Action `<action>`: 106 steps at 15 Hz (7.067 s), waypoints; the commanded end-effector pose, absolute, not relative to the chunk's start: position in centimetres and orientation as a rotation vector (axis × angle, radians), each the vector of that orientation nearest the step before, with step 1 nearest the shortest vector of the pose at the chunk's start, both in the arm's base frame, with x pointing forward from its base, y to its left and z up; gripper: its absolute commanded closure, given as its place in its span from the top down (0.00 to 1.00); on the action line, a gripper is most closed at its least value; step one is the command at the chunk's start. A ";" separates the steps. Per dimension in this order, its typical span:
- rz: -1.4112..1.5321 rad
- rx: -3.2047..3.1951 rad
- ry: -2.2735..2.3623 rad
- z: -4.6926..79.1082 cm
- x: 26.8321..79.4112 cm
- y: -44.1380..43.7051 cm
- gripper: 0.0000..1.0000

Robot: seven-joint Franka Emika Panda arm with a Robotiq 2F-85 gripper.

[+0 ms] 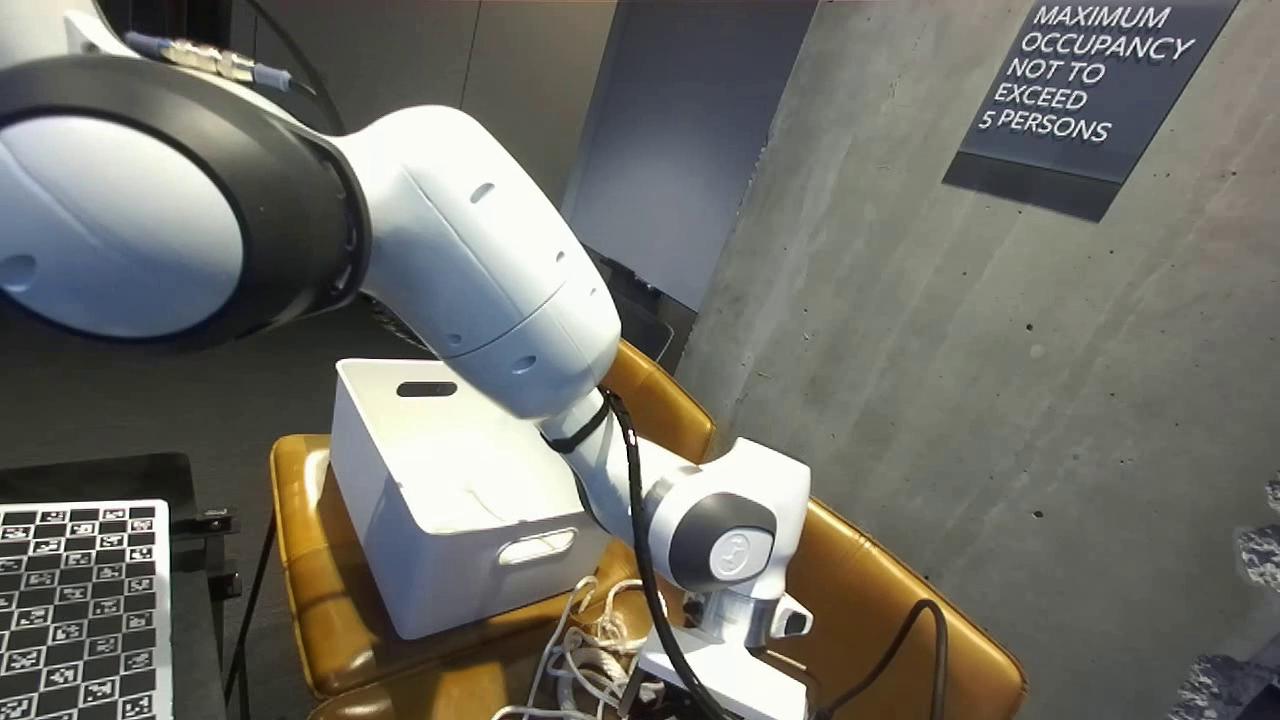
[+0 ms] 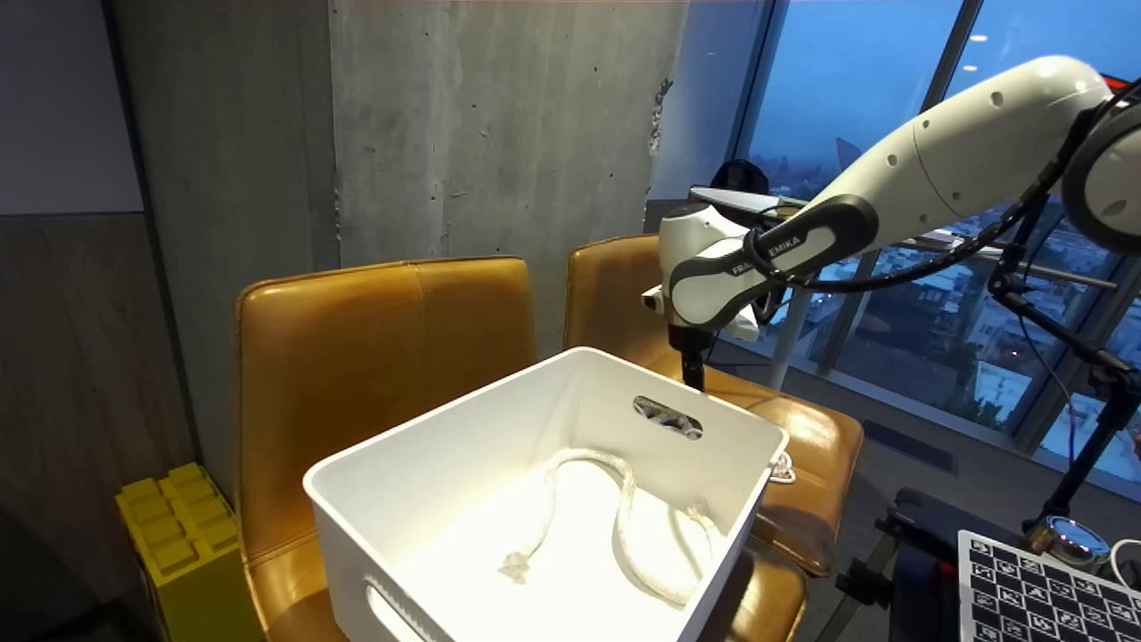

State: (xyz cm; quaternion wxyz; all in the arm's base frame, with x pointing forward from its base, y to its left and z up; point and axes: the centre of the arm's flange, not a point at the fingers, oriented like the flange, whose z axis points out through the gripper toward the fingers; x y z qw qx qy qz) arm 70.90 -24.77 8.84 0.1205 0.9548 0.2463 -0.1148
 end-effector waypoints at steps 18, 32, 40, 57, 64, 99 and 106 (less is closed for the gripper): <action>-0.469 2.769 0.778 4.2 73.2 -25.4 0.01; -0.287 2.736 0.774 23.6 70.3 -17.5 0.02; 0.100 2.680 0.762 42.6 70.6 -10.8 0.02; 0.648 2.617 0.903 78.4 52.7 14.6 0.02; 0.547 2.619 0.866 73.5 50.8 16.6 0.02; -0.092 2.874 0.571 34.8 54.0 -16.5 1.00; -0.176 2.894 0.548 25.0 54.9 -20.0 1.00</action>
